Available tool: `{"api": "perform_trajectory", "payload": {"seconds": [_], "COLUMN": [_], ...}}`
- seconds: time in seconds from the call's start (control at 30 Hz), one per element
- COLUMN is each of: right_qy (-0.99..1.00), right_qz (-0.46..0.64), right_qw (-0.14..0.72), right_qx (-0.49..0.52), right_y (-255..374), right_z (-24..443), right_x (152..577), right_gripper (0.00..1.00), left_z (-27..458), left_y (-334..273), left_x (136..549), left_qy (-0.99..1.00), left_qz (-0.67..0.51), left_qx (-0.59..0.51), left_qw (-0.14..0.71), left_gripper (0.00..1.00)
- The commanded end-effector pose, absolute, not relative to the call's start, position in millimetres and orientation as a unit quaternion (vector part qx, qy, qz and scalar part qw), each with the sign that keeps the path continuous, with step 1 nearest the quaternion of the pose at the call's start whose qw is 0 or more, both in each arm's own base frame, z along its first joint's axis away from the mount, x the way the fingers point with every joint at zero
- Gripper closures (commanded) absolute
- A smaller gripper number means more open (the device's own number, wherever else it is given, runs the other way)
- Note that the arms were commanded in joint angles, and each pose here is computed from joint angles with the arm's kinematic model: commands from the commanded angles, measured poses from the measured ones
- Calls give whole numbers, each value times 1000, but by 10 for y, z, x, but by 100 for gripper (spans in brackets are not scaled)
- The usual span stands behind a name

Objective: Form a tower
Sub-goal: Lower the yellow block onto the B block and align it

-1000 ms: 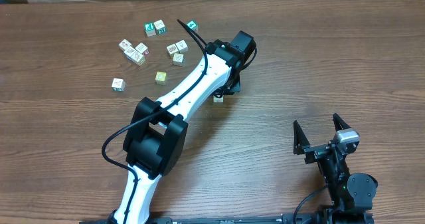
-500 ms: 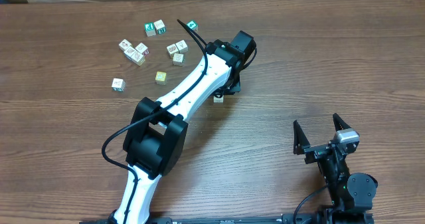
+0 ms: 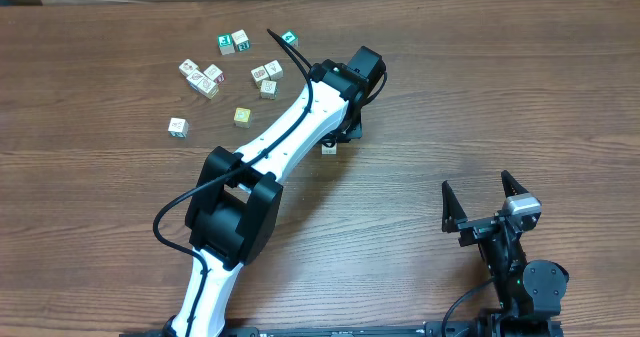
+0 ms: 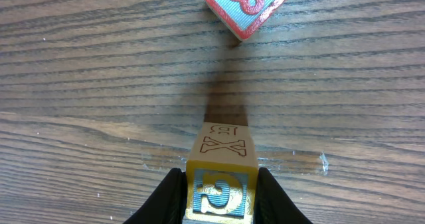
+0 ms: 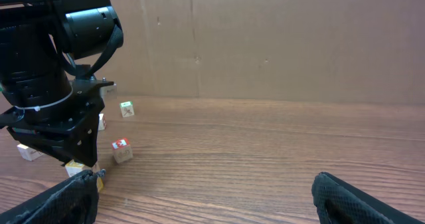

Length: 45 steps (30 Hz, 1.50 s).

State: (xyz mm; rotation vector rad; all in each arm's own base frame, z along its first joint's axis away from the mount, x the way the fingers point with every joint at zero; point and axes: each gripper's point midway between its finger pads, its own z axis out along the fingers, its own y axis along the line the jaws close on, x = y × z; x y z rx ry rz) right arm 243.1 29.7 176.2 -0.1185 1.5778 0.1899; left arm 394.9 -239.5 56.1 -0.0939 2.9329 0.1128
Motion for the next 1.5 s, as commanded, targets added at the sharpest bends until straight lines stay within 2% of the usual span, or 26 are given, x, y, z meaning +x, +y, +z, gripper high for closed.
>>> {"api": "perform_trajectory", "payload": {"seconds": [0.0,1.23,1.47], "right_qy": [707,707,707], "right_qz": [84,84,84], "right_qw": [701,701,701], "right_qx": [-51,-51,-51], "right_y": [290,290,290], "right_z": [1744,1744,1744], "right_x": [2434,2434,2434], "right_gripper": [0,0,0], "left_z": [502,642,644], "left_y": [-2359,-2345,-2355], "left_x": [3938,3929,3950], "left_qy": [994,995,995], "left_qz": [44,38,38], "left_qx": [-25,-28,0], "left_qw": [94,90,92], "left_gripper": [81,84,84]}}
